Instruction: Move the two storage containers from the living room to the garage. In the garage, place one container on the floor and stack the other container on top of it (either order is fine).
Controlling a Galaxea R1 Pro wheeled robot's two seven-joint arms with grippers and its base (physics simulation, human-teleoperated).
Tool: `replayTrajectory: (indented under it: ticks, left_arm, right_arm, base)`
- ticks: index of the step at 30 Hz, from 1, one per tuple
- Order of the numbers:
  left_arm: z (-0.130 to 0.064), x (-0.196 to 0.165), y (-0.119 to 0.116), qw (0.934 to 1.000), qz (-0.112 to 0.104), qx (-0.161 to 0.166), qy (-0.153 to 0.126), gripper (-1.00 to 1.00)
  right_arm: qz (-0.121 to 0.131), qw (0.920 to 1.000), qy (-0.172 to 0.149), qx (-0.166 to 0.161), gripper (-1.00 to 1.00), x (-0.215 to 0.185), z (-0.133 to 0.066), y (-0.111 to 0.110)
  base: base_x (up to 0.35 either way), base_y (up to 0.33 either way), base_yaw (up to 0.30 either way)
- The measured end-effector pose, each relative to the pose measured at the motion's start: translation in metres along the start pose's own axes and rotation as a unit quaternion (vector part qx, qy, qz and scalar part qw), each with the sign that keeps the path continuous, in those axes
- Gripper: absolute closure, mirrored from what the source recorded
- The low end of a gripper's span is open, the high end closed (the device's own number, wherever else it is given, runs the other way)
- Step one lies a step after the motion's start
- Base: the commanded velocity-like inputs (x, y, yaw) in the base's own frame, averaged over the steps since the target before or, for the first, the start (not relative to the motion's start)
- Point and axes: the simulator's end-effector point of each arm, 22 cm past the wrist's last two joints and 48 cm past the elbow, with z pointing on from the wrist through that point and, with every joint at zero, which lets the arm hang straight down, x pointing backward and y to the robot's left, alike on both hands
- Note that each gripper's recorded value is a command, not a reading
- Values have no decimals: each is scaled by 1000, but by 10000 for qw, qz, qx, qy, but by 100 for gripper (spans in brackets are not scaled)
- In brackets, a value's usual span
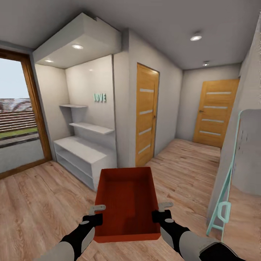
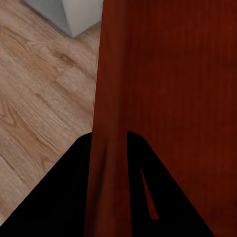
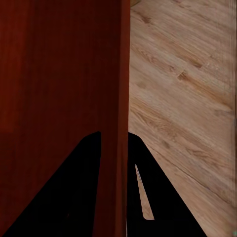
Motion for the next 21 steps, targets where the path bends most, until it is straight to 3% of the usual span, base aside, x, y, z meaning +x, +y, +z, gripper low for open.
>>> replayTrajectory:
  ticks: [21]
  left_arm:
    - [0,0,0,10000,1,0,0,100]
  right_arm:
    - [-1,10000,0,0,100,0,0,0]
  base:
    - [318,184,-279]
